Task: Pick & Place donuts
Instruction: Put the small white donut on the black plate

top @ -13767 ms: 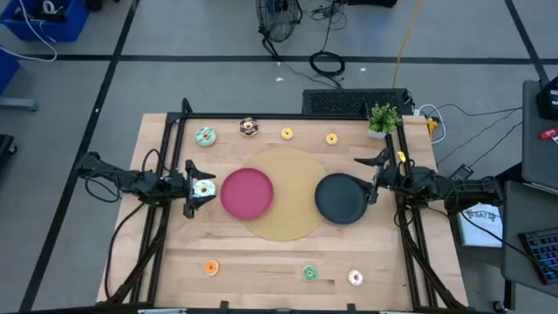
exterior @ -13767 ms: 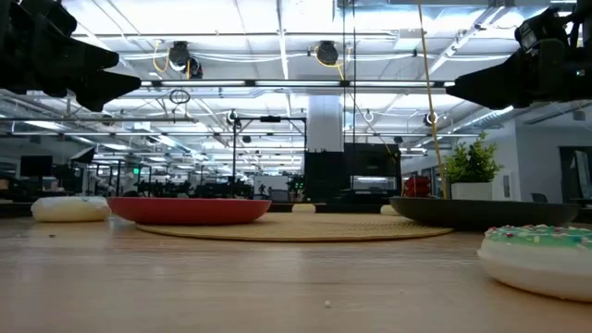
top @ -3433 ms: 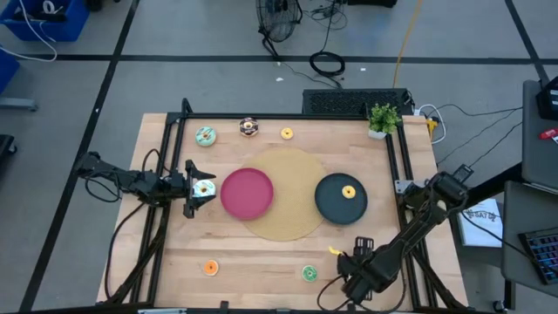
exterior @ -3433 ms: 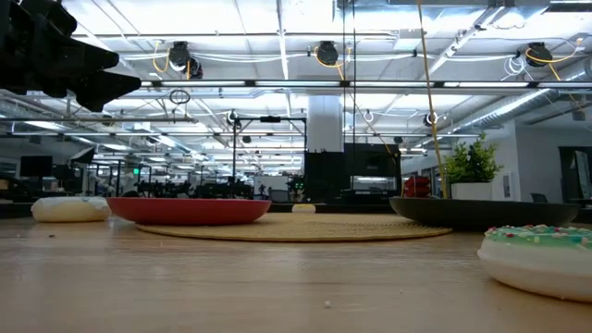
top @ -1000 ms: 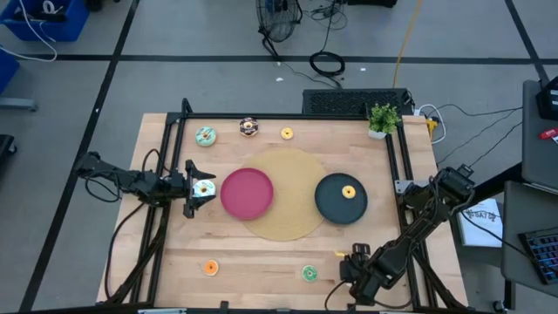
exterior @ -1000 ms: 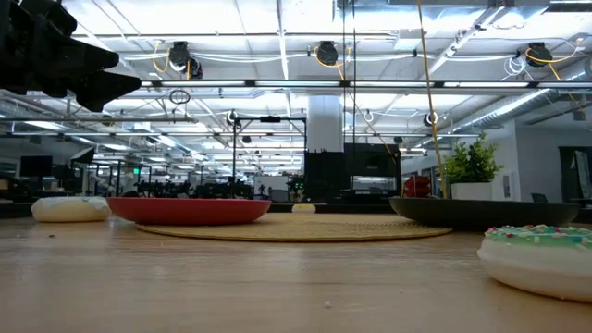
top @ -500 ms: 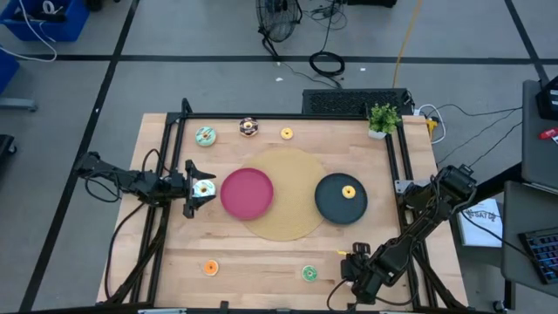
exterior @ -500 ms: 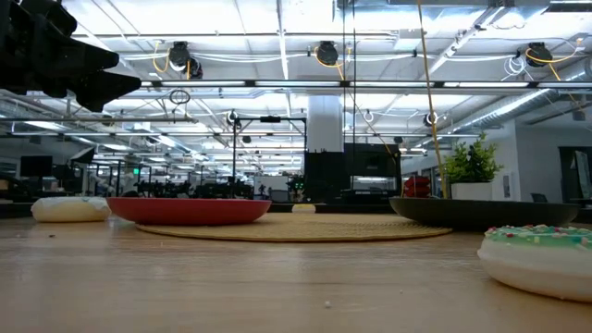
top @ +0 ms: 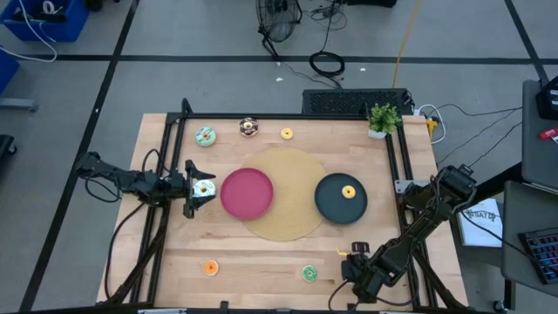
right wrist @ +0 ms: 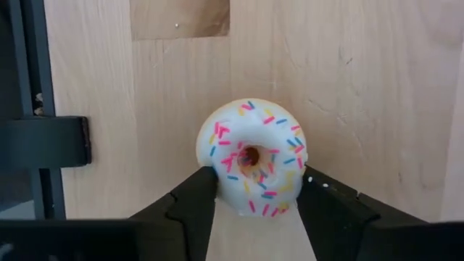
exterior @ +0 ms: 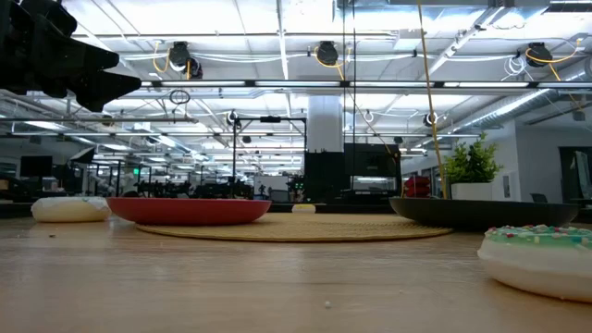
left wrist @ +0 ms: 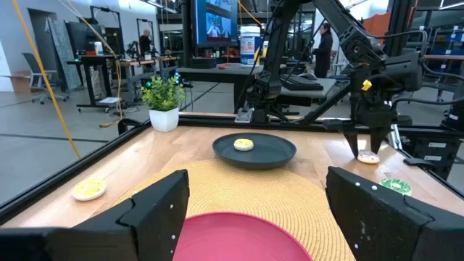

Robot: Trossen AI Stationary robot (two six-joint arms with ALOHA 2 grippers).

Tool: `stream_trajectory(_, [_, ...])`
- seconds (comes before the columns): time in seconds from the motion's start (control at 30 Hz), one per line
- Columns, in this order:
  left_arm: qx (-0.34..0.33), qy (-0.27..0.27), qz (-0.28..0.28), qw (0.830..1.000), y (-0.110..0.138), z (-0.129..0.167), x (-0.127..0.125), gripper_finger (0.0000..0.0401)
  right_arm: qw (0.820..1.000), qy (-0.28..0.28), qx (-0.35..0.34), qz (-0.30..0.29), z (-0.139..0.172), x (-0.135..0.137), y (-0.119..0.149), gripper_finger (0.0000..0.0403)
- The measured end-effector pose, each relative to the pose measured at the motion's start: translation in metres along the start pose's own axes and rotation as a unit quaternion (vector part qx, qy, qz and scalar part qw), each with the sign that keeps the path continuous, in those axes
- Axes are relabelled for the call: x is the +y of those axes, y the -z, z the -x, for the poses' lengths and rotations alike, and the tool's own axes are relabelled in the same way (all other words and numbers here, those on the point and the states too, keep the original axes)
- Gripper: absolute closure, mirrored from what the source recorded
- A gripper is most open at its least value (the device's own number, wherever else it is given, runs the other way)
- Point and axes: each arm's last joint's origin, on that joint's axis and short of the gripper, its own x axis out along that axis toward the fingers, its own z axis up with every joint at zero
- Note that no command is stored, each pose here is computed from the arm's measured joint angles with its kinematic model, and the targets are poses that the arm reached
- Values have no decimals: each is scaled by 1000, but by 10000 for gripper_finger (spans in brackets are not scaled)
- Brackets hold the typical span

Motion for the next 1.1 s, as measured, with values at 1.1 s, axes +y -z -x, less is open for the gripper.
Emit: stream_trajectory(1.1, [0, 0, 0, 1000, 0, 0, 0, 82, 971, 62, -225, 58, 122, -74, -44, 269])
